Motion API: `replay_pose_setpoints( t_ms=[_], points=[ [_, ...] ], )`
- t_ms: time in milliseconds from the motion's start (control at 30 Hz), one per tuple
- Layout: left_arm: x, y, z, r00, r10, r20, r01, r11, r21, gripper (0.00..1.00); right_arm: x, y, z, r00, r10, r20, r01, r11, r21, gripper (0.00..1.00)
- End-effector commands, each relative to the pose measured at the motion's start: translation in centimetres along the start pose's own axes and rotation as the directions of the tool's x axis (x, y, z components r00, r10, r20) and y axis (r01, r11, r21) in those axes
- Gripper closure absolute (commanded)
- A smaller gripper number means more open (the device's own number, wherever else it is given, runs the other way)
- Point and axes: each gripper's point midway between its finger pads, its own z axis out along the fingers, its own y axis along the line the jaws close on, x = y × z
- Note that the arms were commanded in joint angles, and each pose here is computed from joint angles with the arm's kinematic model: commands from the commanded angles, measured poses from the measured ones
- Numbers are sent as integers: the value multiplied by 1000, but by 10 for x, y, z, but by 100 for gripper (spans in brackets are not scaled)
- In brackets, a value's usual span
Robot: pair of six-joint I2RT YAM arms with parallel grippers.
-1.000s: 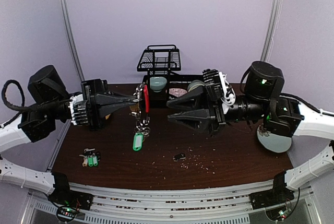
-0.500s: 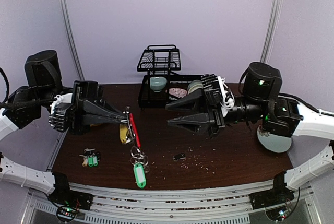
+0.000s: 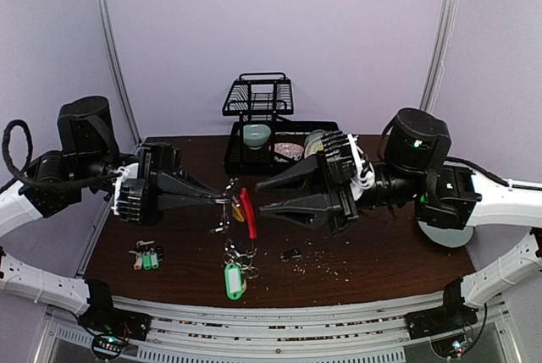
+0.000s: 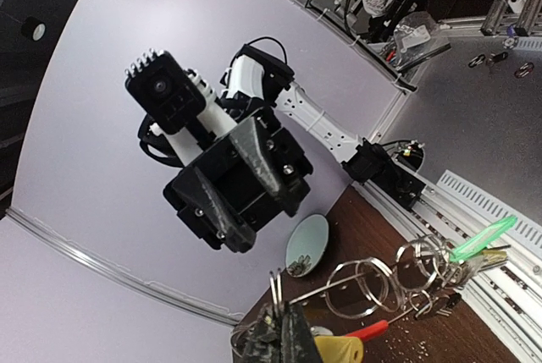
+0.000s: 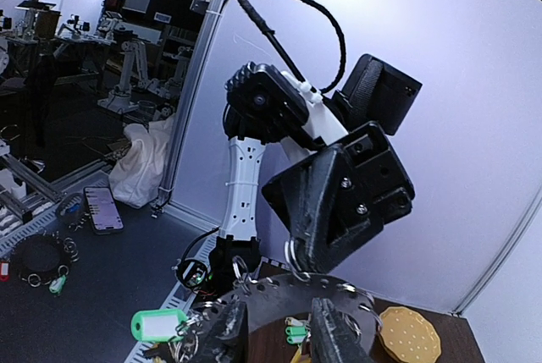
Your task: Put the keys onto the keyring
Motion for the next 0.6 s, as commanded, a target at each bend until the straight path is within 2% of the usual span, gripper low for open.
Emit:
replay_pose_setpoints(
  t_ms=[0, 167, 233, 300, 467, 567],
  points=[
    [-3, 32, -5, 994, 104, -16, -105, 978, -182, 100, -12, 0, 4, 998, -39, 48, 39, 999, -3, 72],
    [36, 36, -7, 973, 105, -207, -154, 959, -239, 100, 11, -35, -13, 997, 51, -55, -43, 991, 128, 71],
    [45, 33, -8, 966, 96, -240, -154, 958, -240, 100, 26, -38, -16, 993, 56, -107, -38, 985, 165, 71],
    [39, 34, -6, 975, 95, -199, -144, 957, -250, 100, 30, -41, -17, 993, 47, -109, -26, 982, 187, 71],
    [28, 30, -2, 991, 85, -104, -111, 956, -271, 100, 9, -46, 0, 1000, 31, 5, -31, 988, 154, 75],
    [26, 30, -1, 994, 78, -81, -98, 958, -271, 100, 15, -44, 8, 1000, 11, -2, -11, 992, 123, 74]
  ],
)
